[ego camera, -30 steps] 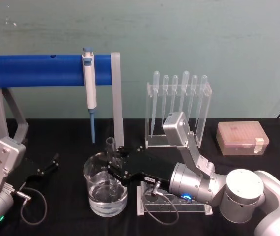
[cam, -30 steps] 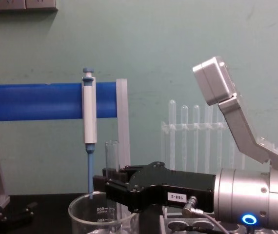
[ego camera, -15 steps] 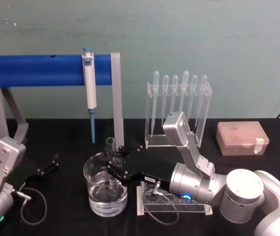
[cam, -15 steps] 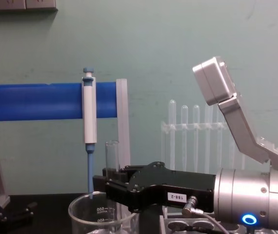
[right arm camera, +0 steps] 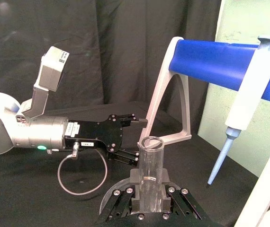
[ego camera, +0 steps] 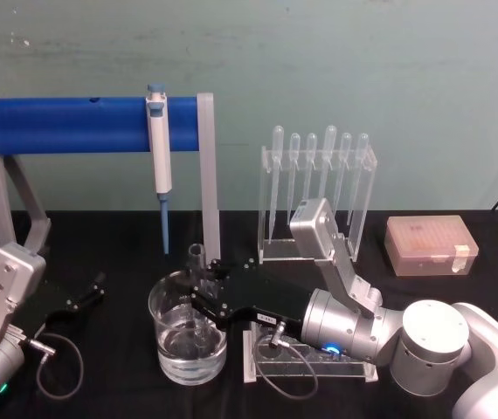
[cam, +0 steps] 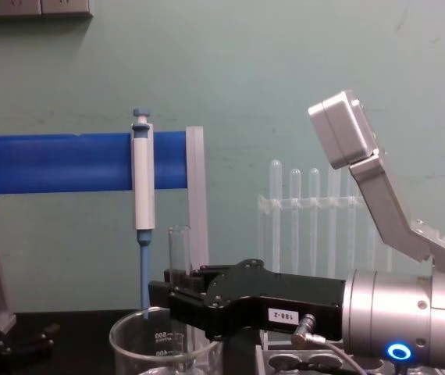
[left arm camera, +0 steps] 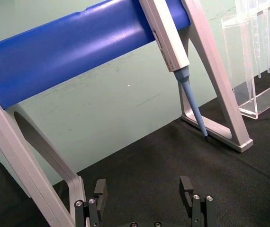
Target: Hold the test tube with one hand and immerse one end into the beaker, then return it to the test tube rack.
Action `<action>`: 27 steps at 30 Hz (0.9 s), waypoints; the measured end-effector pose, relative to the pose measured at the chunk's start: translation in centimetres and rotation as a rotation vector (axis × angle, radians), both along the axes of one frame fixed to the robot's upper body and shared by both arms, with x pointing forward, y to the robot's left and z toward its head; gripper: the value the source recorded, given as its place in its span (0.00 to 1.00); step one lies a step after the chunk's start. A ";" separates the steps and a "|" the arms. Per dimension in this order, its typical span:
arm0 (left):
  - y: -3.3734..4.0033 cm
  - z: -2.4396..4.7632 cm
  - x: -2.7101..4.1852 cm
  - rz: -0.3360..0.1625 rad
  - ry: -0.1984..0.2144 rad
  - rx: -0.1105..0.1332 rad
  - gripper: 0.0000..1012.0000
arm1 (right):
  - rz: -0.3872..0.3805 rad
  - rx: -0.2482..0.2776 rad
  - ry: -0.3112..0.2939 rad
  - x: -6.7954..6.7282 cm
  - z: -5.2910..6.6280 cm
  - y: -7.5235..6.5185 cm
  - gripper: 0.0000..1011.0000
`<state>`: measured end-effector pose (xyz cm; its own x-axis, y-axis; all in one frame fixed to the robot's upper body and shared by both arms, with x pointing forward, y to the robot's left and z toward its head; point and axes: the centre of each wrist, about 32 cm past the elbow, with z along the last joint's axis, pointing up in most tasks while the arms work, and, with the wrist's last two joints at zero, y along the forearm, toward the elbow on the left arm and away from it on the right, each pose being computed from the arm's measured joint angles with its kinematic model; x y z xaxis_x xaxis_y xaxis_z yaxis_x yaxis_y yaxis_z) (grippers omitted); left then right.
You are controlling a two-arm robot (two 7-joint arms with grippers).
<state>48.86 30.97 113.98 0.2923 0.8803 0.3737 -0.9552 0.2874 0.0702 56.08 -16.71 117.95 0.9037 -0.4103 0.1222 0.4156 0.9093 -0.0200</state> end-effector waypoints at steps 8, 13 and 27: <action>0.00 0.00 0.00 0.000 0.000 0.000 0.99 | 0.000 0.000 0.000 0.0 0.0 0.0 0.24; 0.00 0.00 0.00 0.000 0.000 0.000 0.99 | 0.000 0.000 0.000 0.0 0.0 0.0 0.24; 0.00 0.00 0.00 0.000 0.000 0.000 0.99 | 0.000 0.000 0.000 0.0 0.0 0.0 0.24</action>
